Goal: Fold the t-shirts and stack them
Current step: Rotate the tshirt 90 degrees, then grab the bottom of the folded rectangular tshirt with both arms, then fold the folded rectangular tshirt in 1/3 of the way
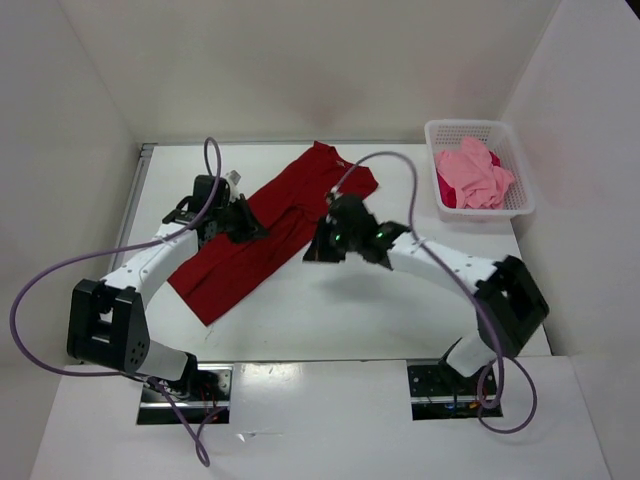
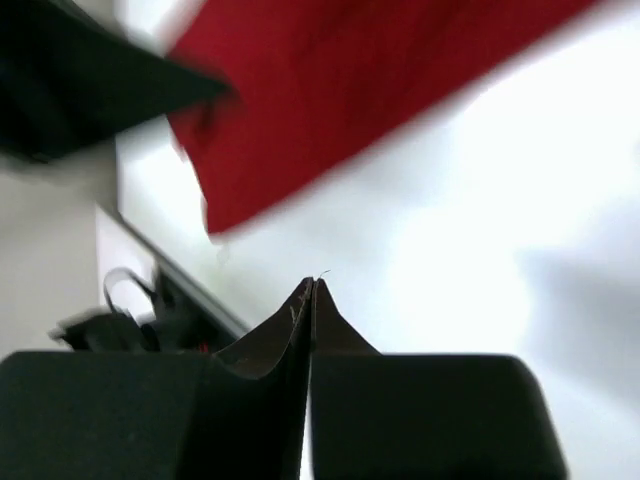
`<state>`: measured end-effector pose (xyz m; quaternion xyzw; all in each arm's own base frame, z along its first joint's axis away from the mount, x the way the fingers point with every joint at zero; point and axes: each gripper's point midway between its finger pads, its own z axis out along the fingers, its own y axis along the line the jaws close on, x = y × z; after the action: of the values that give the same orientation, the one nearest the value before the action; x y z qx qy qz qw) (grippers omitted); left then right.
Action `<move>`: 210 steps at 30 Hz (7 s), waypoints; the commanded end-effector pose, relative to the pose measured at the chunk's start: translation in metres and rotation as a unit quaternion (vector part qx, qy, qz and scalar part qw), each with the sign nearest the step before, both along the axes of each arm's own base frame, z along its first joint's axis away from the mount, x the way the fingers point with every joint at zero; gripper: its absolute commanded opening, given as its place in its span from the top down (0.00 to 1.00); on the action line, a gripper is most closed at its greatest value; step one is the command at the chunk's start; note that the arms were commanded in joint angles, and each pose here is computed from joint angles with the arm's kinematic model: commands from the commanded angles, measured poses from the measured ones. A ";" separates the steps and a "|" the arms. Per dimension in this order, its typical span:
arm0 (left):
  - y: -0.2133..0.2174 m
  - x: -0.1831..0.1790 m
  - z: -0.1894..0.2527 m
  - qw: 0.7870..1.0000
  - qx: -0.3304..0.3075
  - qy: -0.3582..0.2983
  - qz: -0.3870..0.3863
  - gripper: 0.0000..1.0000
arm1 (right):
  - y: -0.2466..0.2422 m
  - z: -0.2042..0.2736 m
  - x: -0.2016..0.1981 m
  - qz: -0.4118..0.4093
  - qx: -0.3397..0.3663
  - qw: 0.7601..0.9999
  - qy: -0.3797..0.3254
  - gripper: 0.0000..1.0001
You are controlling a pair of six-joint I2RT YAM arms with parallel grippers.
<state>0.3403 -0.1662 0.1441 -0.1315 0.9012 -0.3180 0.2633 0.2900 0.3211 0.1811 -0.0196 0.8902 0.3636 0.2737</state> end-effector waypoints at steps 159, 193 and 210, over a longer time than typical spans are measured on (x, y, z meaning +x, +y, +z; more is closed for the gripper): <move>0.005 -0.116 0.008 0.989 -0.027 0.103 0.098 1.00 | -0.078 -0.048 -0.081 -0.024 -0.032 0.989 0.141 1.00; 0.038 0.144 0.024 0.984 -0.019 -0.055 0.166 0.54 | -0.126 -0.065 0.183 -0.127 -0.110 0.985 0.047 0.60; -0.037 0.025 -0.113 0.993 0.029 0.092 0.065 0.61 | -0.093 -0.164 0.068 -0.066 -0.150 0.976 0.141 1.00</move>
<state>0.3661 -0.2124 0.0391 -0.2051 0.9193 -0.2739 0.1947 0.3571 0.2395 0.0326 0.0308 0.9615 0.2243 0.1555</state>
